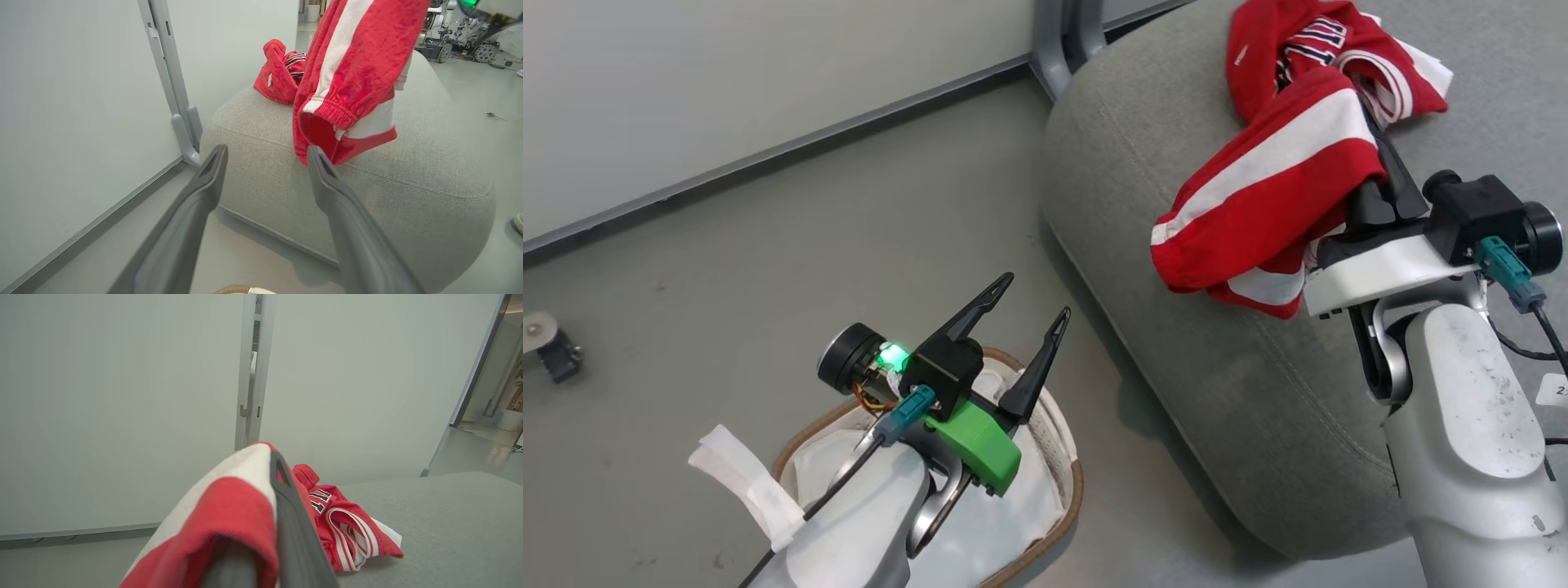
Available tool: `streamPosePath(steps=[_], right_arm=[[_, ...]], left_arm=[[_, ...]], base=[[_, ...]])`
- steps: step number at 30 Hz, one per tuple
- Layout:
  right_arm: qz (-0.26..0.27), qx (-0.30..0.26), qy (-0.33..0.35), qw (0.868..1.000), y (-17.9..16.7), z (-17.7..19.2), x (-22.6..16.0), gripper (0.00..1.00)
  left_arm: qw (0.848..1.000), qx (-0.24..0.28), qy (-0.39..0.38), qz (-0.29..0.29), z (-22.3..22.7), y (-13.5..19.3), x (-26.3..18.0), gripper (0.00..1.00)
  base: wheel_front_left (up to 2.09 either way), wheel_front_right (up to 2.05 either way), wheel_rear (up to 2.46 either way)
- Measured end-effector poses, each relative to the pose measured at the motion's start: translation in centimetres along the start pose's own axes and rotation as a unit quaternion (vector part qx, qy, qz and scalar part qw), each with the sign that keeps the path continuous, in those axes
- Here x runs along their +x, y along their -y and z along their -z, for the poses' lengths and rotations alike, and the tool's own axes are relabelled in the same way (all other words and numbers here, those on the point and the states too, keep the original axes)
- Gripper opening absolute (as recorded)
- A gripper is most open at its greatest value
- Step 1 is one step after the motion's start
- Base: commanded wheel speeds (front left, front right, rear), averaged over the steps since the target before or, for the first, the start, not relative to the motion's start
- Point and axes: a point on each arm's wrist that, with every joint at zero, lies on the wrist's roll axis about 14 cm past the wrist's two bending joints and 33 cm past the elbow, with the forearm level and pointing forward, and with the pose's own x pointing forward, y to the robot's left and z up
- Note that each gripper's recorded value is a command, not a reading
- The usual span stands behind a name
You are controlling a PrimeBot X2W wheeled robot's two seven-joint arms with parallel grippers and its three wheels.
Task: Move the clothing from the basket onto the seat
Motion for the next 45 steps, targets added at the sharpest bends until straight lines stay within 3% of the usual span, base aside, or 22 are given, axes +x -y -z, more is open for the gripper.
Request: streamPosePath(steps=[7, 14, 21, 27, 33, 36, 40, 45], right_arm=[[0.076, -0.028, -0.035, 0.996, 5.7, 1.4, -3.3, 0.00], [0.088, -0.054, -0.067, 0.992, 6.9, 3.2, -3.8, 0.00], [0.056, -0.070, -0.036, 0.995, 5.4, 2.2, 1.5, 0.00], [0.062, -0.114, 0.020, 0.991, 7.9, -1.7, 7.7, 0.00], [0.098, -0.164, 0.079, 0.978, 11.9, -7.9, 13.4, 0.00], [0.116, -0.188, 0.088, 0.971, 13.4, -8.9, 15.1, 0.00], [0.112, -0.205, 0.039, 0.972, 13.3, -4.2, 16.3, 0.00], [0.091, -0.177, -0.074, 0.977, 11.7, 7.9, 14.7, 0.00]], left_arm=[[0.997, -0.017, -0.009, 0.079, 1.7, 3.8, 2.6, 1.00], [0.993, -0.036, -0.015, 0.109, 3.1, 4.9, 3.3, 1.00], [0.995, -0.035, -0.014, 0.093, 3.2, 3.4, 2.7, 1.00], [0.997, -0.028, -0.013, 0.075, 3.4, 1.5, 2.1, 1.00], [0.999, -0.028, -0.010, 0.041, 3.5, -0.9, 1.2, 1.00], [0.999, -0.026, -0.016, 0.022, 4.1, -2.4, 0.4, 1.00], [0.999, -0.027, -0.024, -0.004, 5.1, -4.2, -0.4, 1.00], [0.998, -0.044, -0.038, -0.037, 7.0, -6.3, -1.4, 1.00]], base=[[0.00, 0.00, 0.00], [0.00, 0.00, 0.00], [0.00, 0.00, 0.00], [0.00, 0.00, 0.00], [0.00, 0.00, 0.00], [0.00, 0.00, 0.00], [0.00, 0.00, 0.00], [0.00, 0.00, 0.00]])
